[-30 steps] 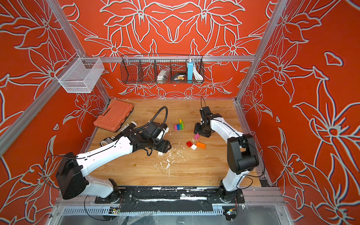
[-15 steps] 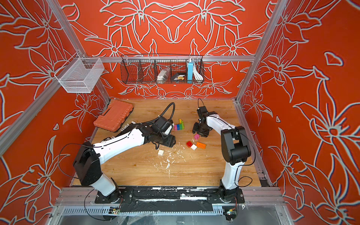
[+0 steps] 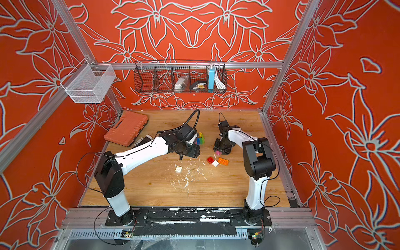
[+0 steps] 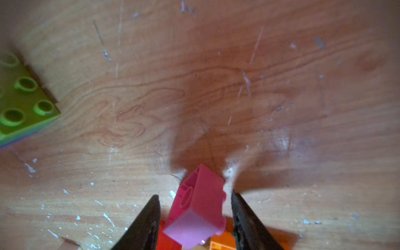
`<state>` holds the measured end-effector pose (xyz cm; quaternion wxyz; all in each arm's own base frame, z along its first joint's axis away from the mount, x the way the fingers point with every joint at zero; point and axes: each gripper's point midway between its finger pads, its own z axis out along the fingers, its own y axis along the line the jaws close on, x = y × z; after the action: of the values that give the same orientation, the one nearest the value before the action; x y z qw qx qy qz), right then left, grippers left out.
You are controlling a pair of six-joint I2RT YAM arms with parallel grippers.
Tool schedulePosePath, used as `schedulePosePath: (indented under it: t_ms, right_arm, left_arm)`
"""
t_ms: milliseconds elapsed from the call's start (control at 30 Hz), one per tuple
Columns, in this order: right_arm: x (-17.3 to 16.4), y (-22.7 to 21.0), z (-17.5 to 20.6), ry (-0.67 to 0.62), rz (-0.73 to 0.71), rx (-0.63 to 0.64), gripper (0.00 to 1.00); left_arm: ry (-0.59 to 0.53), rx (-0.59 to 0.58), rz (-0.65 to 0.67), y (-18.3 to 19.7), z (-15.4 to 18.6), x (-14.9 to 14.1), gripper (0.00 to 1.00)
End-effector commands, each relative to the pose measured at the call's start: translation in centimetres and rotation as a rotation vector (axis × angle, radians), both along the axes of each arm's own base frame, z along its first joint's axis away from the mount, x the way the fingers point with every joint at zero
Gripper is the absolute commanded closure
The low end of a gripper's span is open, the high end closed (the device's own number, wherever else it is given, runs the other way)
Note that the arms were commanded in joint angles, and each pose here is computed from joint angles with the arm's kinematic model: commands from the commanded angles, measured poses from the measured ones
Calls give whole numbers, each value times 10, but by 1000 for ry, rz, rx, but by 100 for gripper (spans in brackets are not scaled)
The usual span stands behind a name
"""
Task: Assemble the letter r with lego
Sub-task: Pick up the lego brick from the center of the board.
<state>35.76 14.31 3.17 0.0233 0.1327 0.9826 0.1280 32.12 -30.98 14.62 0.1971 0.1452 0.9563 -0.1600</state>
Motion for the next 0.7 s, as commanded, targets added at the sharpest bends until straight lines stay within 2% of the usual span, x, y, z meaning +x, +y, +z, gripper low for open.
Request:
schedulePosePath:
  t_ms: [0,333,667]
  right_arm:
    - [-6,3,-10,36,7,9,50]
    - [-3,0,-16,59,42,-64,68]
    - [-4,-14,-11,52,121,-188,78]
  left_arm:
    - [10,43,3,8,-5,-3,33]
    - [0,42,10,24,-5,-7,33]
    - [-9,4,58,46,1,-8,33]
